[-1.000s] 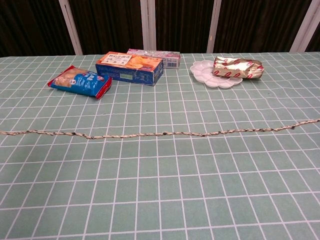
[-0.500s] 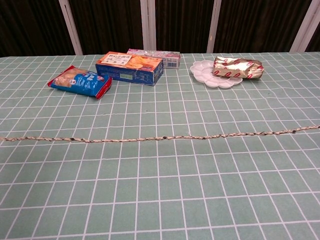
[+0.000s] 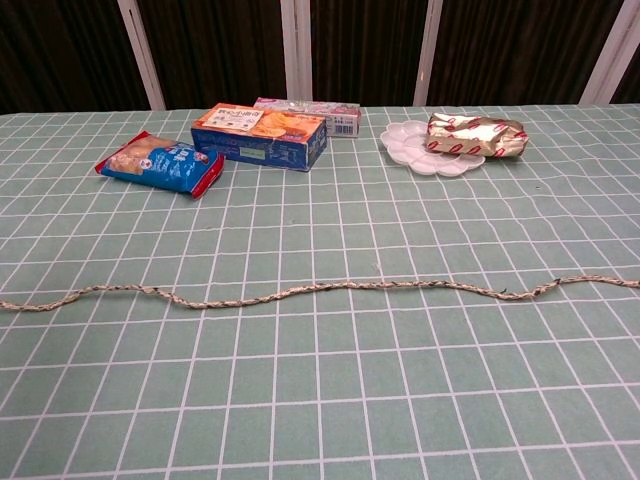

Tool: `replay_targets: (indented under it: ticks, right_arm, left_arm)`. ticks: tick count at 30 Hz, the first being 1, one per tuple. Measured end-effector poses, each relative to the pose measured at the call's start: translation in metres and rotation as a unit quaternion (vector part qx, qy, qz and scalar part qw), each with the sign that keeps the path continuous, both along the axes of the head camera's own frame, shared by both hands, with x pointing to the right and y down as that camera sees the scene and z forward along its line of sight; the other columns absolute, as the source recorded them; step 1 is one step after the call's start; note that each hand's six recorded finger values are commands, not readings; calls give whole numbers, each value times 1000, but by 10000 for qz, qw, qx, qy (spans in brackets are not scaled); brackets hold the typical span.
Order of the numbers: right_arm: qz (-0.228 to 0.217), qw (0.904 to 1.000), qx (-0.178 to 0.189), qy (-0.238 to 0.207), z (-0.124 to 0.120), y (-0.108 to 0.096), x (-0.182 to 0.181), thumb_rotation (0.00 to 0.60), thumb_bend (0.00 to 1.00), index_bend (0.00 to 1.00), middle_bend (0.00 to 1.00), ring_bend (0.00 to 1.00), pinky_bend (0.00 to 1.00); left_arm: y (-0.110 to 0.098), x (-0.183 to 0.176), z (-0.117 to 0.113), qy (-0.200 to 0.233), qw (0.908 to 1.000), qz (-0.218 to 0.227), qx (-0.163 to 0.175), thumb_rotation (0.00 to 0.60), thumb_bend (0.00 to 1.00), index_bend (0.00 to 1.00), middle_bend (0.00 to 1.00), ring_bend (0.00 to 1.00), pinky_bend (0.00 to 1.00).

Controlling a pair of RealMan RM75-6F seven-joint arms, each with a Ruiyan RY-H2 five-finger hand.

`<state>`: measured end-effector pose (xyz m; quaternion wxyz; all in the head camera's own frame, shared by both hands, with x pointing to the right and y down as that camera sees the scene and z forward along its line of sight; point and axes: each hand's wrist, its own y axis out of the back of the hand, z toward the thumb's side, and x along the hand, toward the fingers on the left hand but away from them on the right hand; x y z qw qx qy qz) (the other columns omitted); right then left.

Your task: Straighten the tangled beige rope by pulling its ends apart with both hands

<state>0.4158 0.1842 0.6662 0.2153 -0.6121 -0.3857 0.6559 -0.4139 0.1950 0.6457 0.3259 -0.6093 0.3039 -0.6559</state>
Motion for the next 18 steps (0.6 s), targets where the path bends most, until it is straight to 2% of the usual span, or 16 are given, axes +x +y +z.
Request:
replay_targets:
  ticks: [4, 11, 14, 18]
  right_arm:
    - [24, 9999, 4, 107, -6, -2, 4, 600, 521, 0, 0, 0, 0]
    - [88, 9998, 152, -55, -22, -1, -2, 600, 477, 0, 0, 0, 0]
    - [-69, 9992, 349, -163, -33, -1, -8, 600, 477, 0, 0, 0, 0]
    - [-669, 9942, 819, -180, -56, 1, -17, 600, 477, 0, 0, 0, 0]
  left_arm:
    - [-6, -10, -10, -132, 9999, -52, 56, 600, 215, 142, 0, 0, 0]
    - [-6, -18, -41, 186, 9988, -389, 224, 600, 179, 118, 0, 0, 0]
    - [-2, -19, -55, 377, 9977, -371, 419, 600, 166, 102, 0, 0, 0]
    - [10, -22, -76, 457, 9959, -66, 778, 600, 157, 81, 0, 0, 0]
